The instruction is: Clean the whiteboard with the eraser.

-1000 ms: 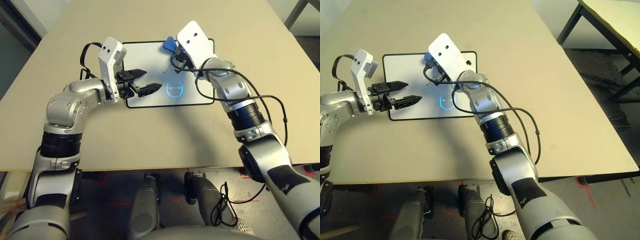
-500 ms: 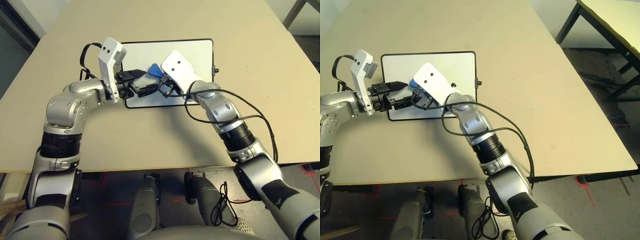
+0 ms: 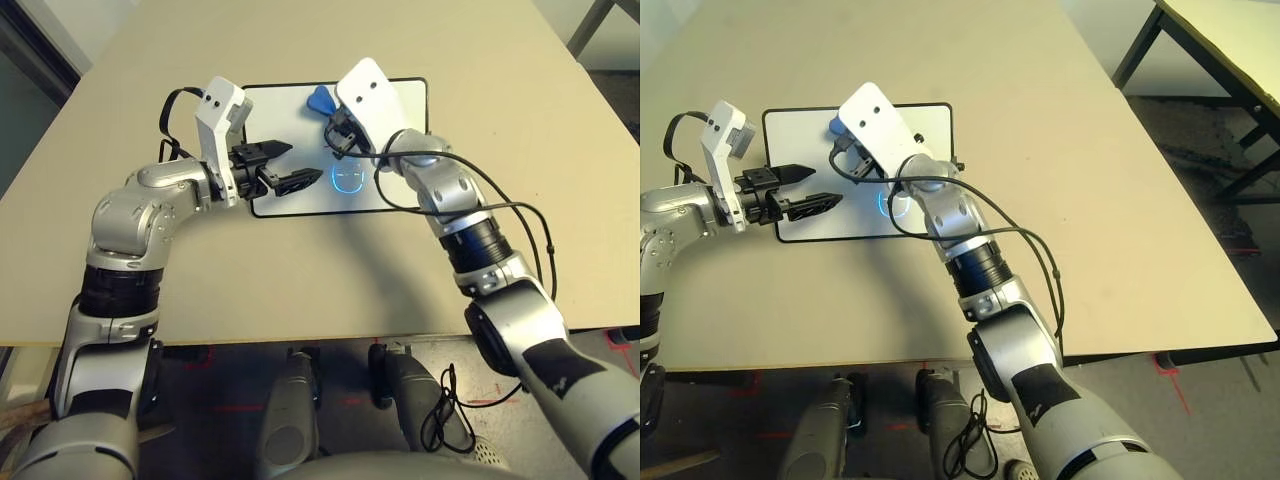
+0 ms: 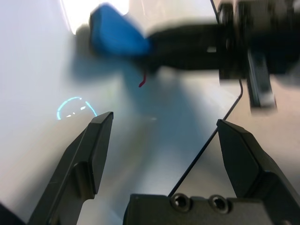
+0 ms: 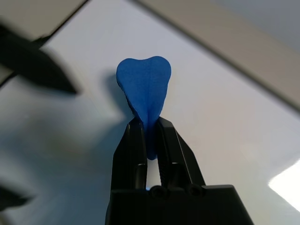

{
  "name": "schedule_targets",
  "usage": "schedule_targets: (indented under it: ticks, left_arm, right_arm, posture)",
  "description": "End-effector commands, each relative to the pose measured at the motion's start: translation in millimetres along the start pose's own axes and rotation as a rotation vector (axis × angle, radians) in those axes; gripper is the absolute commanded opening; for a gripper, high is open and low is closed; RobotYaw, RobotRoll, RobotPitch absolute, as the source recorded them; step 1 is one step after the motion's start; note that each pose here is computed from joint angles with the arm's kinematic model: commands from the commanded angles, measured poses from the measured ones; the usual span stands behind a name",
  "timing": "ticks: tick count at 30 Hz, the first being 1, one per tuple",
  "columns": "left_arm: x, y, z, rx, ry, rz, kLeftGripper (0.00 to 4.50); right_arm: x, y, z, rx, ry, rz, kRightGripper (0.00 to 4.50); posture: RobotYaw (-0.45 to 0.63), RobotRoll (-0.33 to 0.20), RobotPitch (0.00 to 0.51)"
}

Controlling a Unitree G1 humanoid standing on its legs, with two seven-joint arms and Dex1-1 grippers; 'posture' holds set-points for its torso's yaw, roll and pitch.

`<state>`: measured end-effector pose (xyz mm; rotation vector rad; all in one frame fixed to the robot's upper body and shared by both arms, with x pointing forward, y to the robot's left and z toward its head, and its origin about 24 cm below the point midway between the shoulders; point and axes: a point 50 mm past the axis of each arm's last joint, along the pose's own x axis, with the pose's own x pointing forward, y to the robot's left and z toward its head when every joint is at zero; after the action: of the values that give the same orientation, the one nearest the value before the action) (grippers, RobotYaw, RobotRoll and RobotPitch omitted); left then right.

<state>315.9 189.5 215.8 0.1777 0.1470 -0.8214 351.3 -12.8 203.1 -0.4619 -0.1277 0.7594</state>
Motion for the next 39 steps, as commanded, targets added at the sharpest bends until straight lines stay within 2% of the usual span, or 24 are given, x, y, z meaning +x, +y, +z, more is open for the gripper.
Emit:
schedule_targets:
  ticks: [1, 5, 11, 14, 16, 23, 28, 36, 39]
  left_arm:
    - [-1.5, -0.6, -3.9, -0.005, 0.013, -0.006, 4.50]
    - [-1.4, -0.7, -4.1, -0.004, 0.014, -0.007, 4.50]
    - [-1.1, -0.8, -3.4, -0.002, 0.015, -0.009, 4.50]
    - [-0.8, -1.2, -3.1, -0.002, 0.015, -0.011, 4.50]
    - [-0.4, -1.5, -2.8, -0.003, 0.015, -0.013, 4.50]
    - [-1.1, -2.3, -2.2, -0.003, 0.017, -0.015, 4.50]
    - [-1.1, -2.5, -1.5, -0.004, 0.018, -0.015, 4.50]
    - [-0.5, -3.8, -1.4, -0.005, 0.020, -0.019, 4.50]
    - [-0.3, -3.8, -1.4, -0.006, 0.019, -0.019, 4.50]
  right_arm:
    - [-0.8, 7.6, -8.6, 0.001, 0.042, 0.027, 0.21]
    - [0.5, -2.2, -6.9, -0.002, 0.040, -0.005, 0.21]
    - [2.8, -31.0, 0.2, -0.010, 0.026, -0.105, 0.20]
    - [3.3, -35.1, -0.6, -0.009, 0.026, -0.122, 0.20]
    - [3.8, -29.6, -2.4, -0.004, 0.026, -0.106, 0.20]
    - [-1.1, 16.8, -12.8, 0.018, 0.036, 0.027, 0.20]
    - [-4.6, 26.9, -15.8, 0.022, 0.050, 0.061, 0.20]
    - [3.2, -17.3, -2.4, 0.015, 0.016, -0.083, 0.20]
    - [5.3, -20.3, -0.3, 0.019, 0.004, -0.097, 0.20]
  posture:
    - [0.10, 0.000, 0.250]
    - [0.10, 0.000, 0.248]
    - [0.10, 0.000, 0.246]
    - [0.10, 0.000, 0.247]
    - [0.10, 0.000, 0.247]
    - [0.10, 0.000, 0.253]
    - [0.11, 0.000, 0.256]
    - [0.10, 0.000, 0.260]
    - [0.10, 0.000, 0.260]
